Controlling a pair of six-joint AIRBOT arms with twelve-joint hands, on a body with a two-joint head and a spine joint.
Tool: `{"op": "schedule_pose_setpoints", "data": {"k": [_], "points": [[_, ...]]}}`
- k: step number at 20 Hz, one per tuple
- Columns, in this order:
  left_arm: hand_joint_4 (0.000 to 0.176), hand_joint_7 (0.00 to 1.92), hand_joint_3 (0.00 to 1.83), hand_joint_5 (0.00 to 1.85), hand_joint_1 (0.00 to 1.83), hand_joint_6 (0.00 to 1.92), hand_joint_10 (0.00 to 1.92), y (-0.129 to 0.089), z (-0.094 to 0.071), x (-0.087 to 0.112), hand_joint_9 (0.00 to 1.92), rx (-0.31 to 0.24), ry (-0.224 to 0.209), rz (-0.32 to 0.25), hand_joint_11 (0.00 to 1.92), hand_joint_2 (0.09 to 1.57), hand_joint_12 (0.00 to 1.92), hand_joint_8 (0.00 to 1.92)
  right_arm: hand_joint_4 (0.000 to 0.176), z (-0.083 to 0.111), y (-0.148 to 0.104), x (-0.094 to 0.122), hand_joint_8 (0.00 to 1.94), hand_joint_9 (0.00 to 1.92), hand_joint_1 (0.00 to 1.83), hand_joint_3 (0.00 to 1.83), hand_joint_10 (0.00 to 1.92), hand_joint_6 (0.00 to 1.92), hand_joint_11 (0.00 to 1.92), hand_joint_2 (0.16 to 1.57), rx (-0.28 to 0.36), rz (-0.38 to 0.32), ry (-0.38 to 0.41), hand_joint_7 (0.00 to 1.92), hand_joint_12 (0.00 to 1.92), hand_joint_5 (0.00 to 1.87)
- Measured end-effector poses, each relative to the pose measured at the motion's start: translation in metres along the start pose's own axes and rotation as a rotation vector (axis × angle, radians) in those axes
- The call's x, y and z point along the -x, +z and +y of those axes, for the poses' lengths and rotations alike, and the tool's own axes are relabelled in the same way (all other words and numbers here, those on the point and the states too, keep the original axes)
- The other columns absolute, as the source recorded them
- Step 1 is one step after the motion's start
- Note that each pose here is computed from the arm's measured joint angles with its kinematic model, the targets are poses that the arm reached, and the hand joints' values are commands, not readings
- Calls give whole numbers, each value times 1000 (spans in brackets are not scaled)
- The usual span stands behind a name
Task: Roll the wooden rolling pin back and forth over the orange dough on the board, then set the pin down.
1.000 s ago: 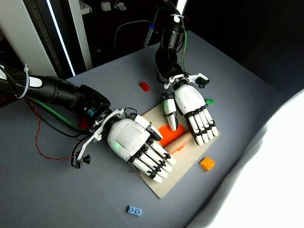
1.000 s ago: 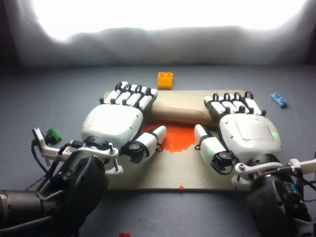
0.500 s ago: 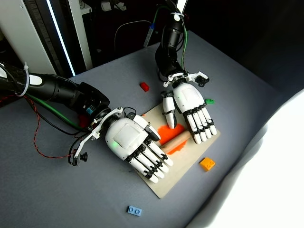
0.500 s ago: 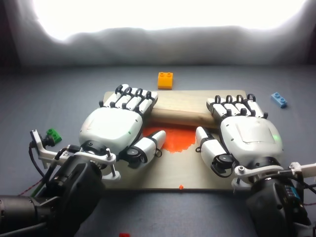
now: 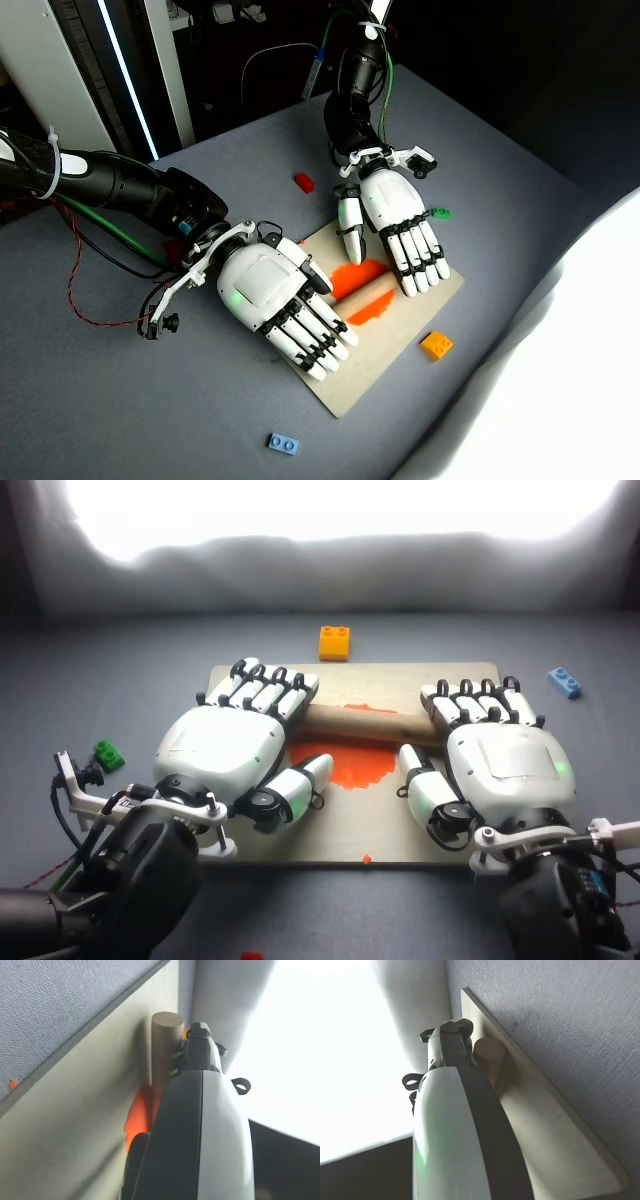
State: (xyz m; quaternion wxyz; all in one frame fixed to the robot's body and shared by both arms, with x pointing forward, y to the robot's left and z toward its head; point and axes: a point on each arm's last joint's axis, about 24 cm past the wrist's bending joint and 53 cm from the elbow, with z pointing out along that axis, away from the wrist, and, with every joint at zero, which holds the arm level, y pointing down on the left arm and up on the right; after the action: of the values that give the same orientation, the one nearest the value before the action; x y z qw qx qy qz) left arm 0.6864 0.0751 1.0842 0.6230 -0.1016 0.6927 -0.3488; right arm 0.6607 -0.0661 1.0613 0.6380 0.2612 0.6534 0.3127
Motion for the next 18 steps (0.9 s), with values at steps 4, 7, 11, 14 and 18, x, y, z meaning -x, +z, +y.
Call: {"op": "schedule_pose_setpoints", "data": {"k": [4,7,11,14,18], "points": [[0,144,2,138,0,0,1,-2,1,-1,77,-1,-6,9,0,1512,0,1,0,-1,-4,-1,2,243,0,126,1,6,0,1571,-5,-3,-8,340,544,332],[0,153,1,150,0,5,4,-3,1,-1,85,-2,-2,14,0,1510,0,4,0,-1,-6,-1,2,250,0,125,2,1,0,1571,-7,-4,-8,344,577,328],[0,145,2,147,0,3,1,-7,1,0,78,2,3,24,0,1512,0,0,0,0,-9,-2,5,254,0,129,3,5,0,1571,-12,-4,-12,356,580,338],[0,160,2,166,0,9,5,-11,2,0,89,4,10,30,0,1513,0,5,0,0,-12,-2,1,255,0,122,3,1,0,1571,-12,-6,-17,345,574,331],[0,149,1,152,0,2,1,-12,2,-2,80,5,16,39,0,1511,0,1,0,1,-14,-2,1,261,0,111,2,3,0,1571,-15,-12,-21,352,588,341]]}}
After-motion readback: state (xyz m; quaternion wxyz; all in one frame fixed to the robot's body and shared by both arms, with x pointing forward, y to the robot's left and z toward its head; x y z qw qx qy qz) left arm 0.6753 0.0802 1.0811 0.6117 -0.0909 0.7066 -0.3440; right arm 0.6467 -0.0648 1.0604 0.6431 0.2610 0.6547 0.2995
